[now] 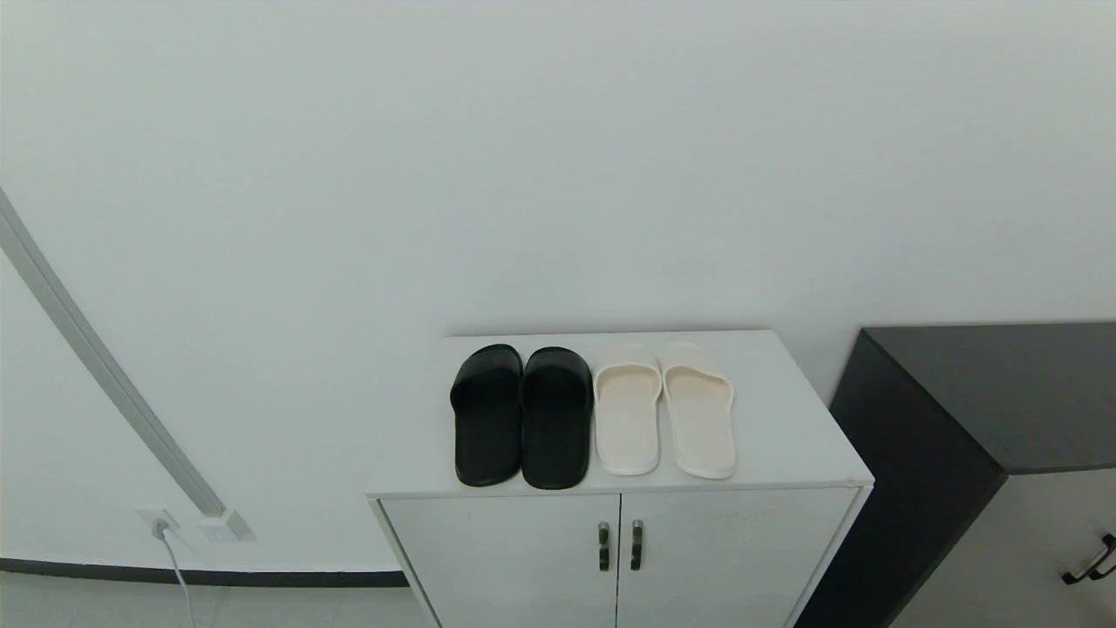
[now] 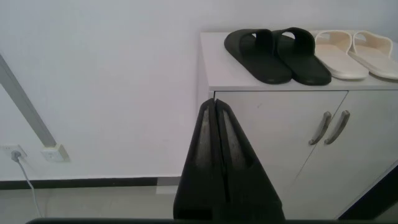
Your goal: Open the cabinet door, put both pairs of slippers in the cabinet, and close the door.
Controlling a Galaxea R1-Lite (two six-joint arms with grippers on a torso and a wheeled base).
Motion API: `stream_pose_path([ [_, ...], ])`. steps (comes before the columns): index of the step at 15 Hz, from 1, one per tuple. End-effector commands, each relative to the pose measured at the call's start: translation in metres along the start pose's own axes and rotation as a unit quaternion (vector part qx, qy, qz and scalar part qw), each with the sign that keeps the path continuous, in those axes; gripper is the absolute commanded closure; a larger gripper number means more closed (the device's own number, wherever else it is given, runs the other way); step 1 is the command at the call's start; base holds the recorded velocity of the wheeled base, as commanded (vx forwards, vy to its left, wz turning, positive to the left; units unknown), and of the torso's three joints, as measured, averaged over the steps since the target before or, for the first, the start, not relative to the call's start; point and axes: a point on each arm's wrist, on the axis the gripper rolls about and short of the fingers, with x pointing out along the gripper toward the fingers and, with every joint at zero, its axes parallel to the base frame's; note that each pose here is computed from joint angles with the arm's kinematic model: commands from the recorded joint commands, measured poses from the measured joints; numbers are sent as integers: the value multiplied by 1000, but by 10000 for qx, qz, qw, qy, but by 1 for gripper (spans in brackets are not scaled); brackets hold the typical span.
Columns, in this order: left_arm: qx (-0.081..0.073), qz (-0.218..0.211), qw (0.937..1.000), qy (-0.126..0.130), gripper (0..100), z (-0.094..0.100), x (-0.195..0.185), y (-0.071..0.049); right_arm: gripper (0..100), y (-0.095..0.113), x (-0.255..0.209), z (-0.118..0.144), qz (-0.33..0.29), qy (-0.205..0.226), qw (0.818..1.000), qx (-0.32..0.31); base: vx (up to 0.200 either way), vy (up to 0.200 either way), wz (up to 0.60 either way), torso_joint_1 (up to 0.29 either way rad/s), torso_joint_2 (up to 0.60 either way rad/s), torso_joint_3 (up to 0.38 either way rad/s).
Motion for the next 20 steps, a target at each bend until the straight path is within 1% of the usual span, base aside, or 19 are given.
stream_pose_path([
  [1,-7,3,10000,7,100,0,0,0,0,0,0,0,-1,11,9999,-127,0,0,0,0,0,0],
  [6,0,10,10000,7,100,0,0,0,0,0,0,1,-16,10,9999,-142,0,0,0,0,0,0],
  [7,0,3,10000,7,100,0,0,0,0,1,-4,36,26,-326,9992,250,0,0,0,0,0,0],
  [8,0,10,10000,7,100,0,0,0,0,2,-10,81,156,-620,9953,721,0,0,0,0,0,0],
  [9,0,10,10000,7,100,0,0,0,0,4,3,105,456,-18,9964,716,0,0,0,0,0,0],
  [10,0,3,10000,7,100,0,0,0,0,6,19,100,684,699,9938,530,0,0,0,0,0,0],
  [11,0,3,10000,7,100,0,0,0,0,9,39,95,1006,1277,9857,440,0,0,0,0,0,0],
  [12,0,3,10000,7,100,0,0,0,0,10,52,96,1161,1499,9805,523,0,0,0,0,0,0],
  [13,0,3,10000,7,100,0,0,0,0,14,74,99,1446,1680,9732,618,0,0,0,0,0,0],
  [14,0,18,10000,7,100,0,0,0,0,18,85,100,1651,1777,9684,589,0,0,0,0,0,0],
  [15,0,26,10000,7,100,0,0,0,0,29,105,102,1977,1917,9597,567,0,0,0,0,0,0],
  [17,0,33,10000,7,100,0,0,0,0,55,135,103,2138,1947,9556,565,0,0,0,0,0,0],
  [20,0,18,10000,7,100,0,0,0,0,100,166,104,2169,1849,9565,621,0,0,0,0,0,0],
])
